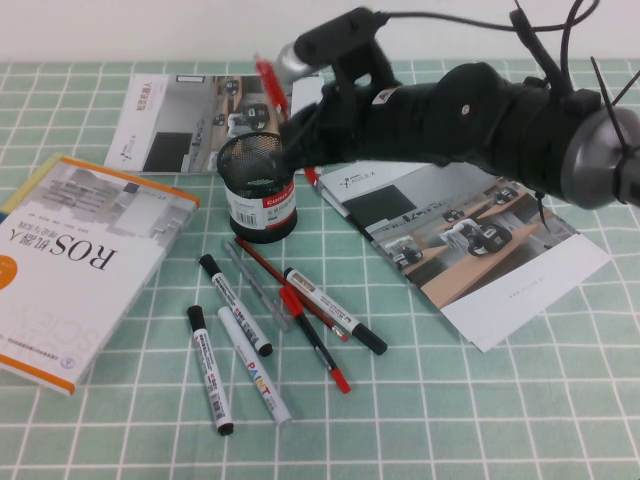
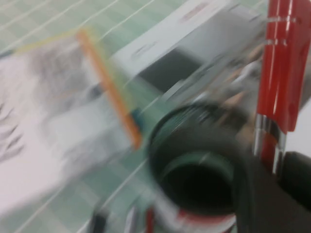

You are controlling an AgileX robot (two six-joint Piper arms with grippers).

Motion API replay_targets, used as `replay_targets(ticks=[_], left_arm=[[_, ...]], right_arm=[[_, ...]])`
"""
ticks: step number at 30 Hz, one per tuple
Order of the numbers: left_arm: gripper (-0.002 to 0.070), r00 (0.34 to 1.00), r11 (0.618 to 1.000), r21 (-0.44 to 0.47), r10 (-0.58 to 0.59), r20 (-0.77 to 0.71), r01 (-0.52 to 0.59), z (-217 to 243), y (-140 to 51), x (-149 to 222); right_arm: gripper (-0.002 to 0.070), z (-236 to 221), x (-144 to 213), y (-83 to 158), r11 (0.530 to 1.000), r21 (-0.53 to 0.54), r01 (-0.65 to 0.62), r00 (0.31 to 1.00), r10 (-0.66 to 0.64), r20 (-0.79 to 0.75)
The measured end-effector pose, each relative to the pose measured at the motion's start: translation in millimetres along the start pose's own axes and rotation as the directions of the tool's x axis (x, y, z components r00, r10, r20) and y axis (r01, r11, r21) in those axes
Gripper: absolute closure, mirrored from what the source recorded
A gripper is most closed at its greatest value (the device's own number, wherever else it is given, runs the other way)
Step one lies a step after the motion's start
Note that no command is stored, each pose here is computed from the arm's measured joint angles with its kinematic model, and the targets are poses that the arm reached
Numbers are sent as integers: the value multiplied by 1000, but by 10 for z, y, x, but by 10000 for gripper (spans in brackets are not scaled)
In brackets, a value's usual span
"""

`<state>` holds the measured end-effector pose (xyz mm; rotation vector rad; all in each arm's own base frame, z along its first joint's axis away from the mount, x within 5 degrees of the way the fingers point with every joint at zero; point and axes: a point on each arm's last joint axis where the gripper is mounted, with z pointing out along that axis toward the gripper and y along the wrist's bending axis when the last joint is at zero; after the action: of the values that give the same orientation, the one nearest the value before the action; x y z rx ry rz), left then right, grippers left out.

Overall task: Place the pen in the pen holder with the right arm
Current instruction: Place the pen onto the pen holder

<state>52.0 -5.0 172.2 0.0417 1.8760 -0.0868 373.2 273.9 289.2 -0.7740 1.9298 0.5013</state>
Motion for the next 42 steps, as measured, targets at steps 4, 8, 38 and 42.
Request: replay_targets(ticks=[4,8,38,42], left_arm=[[679,1000,1000,0,0,0,0,0,0,0],[679,1000,1000,0,0,0,0,0,0,0],[679,1000,1000,0,0,0,0,0,0,0],[679,1000,1000,0,0,0,0,0,0,0]], right_arm=[[610,-6,-75,-80,995,83,-52,995,45,86],[610,-23,-151,-139,986,139,-89,982,63,177],[610,472,153,91,977,-186,103,877,-1,481],[610,520,283,49,974,-208,87,874,26,485]])
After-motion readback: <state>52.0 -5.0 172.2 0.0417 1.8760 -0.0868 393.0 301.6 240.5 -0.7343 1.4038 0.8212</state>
